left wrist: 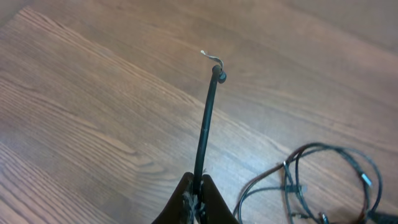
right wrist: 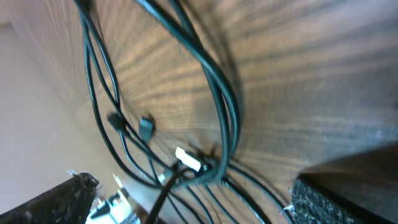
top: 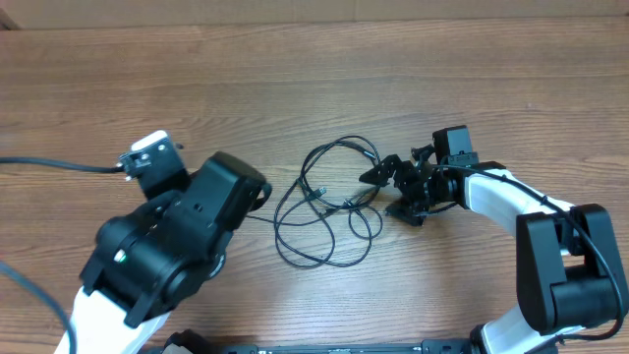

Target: Untangle cables

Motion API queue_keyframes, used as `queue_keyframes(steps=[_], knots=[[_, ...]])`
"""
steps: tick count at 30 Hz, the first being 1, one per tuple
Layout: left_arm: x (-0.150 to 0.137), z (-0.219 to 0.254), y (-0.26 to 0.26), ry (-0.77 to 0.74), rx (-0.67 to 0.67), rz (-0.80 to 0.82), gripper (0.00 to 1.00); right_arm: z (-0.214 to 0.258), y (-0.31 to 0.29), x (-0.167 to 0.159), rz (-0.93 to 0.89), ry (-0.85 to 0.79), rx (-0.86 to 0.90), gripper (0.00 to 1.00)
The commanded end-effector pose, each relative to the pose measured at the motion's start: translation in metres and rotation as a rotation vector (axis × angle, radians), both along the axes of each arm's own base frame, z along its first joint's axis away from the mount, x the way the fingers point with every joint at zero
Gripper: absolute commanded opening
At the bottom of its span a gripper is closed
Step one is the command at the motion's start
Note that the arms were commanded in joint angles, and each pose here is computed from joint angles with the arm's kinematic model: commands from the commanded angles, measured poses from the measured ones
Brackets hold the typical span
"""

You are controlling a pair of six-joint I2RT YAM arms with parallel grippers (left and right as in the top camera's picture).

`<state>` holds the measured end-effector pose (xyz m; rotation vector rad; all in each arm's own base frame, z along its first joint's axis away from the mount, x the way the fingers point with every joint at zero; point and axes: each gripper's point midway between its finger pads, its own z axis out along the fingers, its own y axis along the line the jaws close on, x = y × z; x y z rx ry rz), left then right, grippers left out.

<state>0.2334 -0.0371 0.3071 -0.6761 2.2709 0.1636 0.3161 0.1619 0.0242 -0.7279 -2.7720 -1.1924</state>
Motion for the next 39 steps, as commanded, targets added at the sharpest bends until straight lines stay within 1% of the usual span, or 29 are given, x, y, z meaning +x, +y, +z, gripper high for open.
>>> queue_keyframes(steps=[1, 7, 10, 15, 20, 22, 24, 26, 27, 29, 30, 34, 39], knots=[[0.006, -0.006, -0.009, 0.041, -0.007, -0.017, 0.04, -0.049, -0.041, -0.004, -0.148, 0.096, -0.246, 1.0], [0.007, -0.009, -0.01, 0.058, 0.01, -0.031, 0.04, -0.053, -0.054, 0.006, -0.266, 0.118, -0.289, 1.0], [0.001, -0.007, -0.014, 0.062, -0.032, -0.066, 0.04, -0.054, -0.071, 0.018, -0.375, 0.114, -0.315, 1.0], [-0.005, 0.0, -0.012, 0.043, -0.04, -0.103, 0.04, -0.052, -0.077, 0.026, -0.399, 0.091, -0.316, 1.0], [-0.007, 0.003, -0.008, 0.03, -0.032, -0.096, 0.05, -0.053, -0.083, 0.028, -0.426, 0.089, -0.334, 1.0], [-0.006, 0.001, -0.007, 0.04, -0.016, -0.091, 0.04, -0.054, -0.092, 0.03, -0.469, 0.097, -0.346, 1.0], [-0.007, 0.0, -0.001, 0.055, 0.028, -0.076, 0.04, -0.055, -0.104, 0.032, -0.517, 0.107, -0.36, 1.0], [-0.008, -0.002, 0.009, 0.07, 0.091, -0.04, 0.04, -0.055, -0.113, 0.034, -0.543, 0.109, -0.367, 1.0], [-0.011, -0.003, 0.024, 0.072, 0.149, 0.052, 0.04, -0.056, -0.122, 0.035, -0.567, 0.112, -0.374, 1.0], [-0.014, -0.005, 0.039, 0.067, 0.189, 0.164, 0.04, -0.056, -0.128, 0.035, -0.582, 0.117, -0.374, 1.0], [-0.013, -0.008, 0.042, 0.08, 0.202, 0.179, 0.05, -0.056, -0.13, 0.034, -0.586, 0.122, -0.375, 1.0], [-0.01, -0.03, 0.058, 0.11, 0.198, 0.323, 0.04, -0.056, -0.132, 0.033, -0.591, 0.126, -0.375, 1.0], [0.001, -0.071, 0.065, 0.182, 0.179, 0.397, 0.04, -0.056, -0.132, 0.033, -0.591, 0.126, -0.375, 1.0]])
